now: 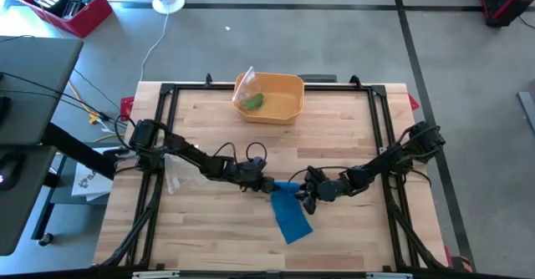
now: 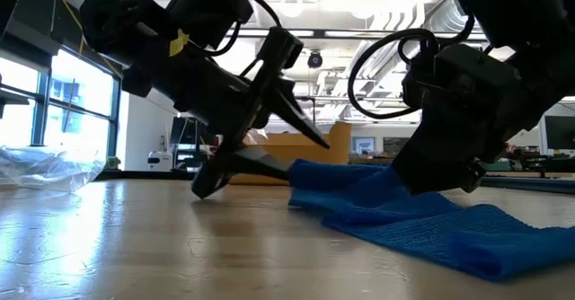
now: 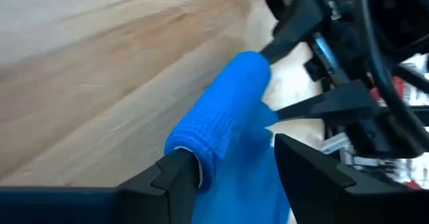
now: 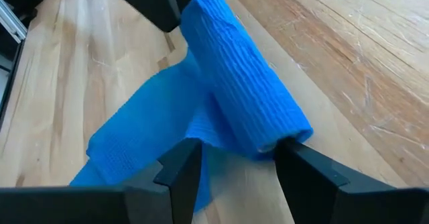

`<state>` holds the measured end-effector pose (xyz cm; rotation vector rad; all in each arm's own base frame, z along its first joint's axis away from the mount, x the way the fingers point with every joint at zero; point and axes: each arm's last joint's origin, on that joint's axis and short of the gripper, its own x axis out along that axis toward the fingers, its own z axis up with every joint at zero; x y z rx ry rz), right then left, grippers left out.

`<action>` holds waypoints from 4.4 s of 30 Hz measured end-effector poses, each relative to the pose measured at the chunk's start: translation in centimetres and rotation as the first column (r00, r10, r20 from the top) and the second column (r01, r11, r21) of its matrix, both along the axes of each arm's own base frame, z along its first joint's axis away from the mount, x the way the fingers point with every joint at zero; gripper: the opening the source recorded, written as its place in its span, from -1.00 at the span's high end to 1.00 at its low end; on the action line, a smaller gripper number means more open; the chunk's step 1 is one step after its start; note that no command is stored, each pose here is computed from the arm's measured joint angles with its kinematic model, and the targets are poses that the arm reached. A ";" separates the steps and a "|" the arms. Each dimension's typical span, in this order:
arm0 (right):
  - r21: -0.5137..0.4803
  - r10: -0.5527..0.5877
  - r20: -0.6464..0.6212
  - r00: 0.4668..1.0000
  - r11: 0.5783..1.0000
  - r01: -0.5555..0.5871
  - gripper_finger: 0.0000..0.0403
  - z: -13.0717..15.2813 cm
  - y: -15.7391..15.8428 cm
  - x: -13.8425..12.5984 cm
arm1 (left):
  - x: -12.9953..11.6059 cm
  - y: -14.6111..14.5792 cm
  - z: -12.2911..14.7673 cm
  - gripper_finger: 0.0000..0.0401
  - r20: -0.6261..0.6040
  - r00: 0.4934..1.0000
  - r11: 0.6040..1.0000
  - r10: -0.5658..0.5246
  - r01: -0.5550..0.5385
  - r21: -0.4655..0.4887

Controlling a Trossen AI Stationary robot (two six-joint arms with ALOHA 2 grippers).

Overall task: Roll bandage
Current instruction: Roll the blue bandage

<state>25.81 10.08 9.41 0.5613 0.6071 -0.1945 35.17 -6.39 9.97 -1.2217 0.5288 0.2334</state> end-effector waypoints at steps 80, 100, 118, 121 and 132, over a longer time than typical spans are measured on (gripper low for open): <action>-0.867 0.132 -0.116 0.984 0.470 -0.165 1.00 30.2 15.1 -0.1 | -4.7 -2.1 6.8 0.96 0.064 0.975 0.470 -0.212 0.044 0.882; -0.713 -0.191 -0.491 0.850 0.649 -0.266 1.00 22.0 1.3 7.5 | -4.0 -13.3 7.3 0.96 0.116 0.748 0.421 -0.654 0.233 0.876; -0.224 0.237 -0.138 0.962 0.938 -0.263 0.90 5.0 4.9 6.0 | -7.7 -18.1 8.5 0.96 0.206 0.795 0.447 -0.571 0.091 0.890; -0.199 0.264 -0.087 0.961 0.940 -0.276 0.70 4.5 5.5 5.4 | -7.3 -17.8 8.5 0.96 0.212 0.806 0.464 -0.553 0.087 0.881; -0.149 0.401 -0.273 0.874 0.880 -0.450 0.13 5.5 6.8 5.2 | -6.5 -16.8 8.5 0.96 0.240 0.838 0.527 -0.489 0.065 0.847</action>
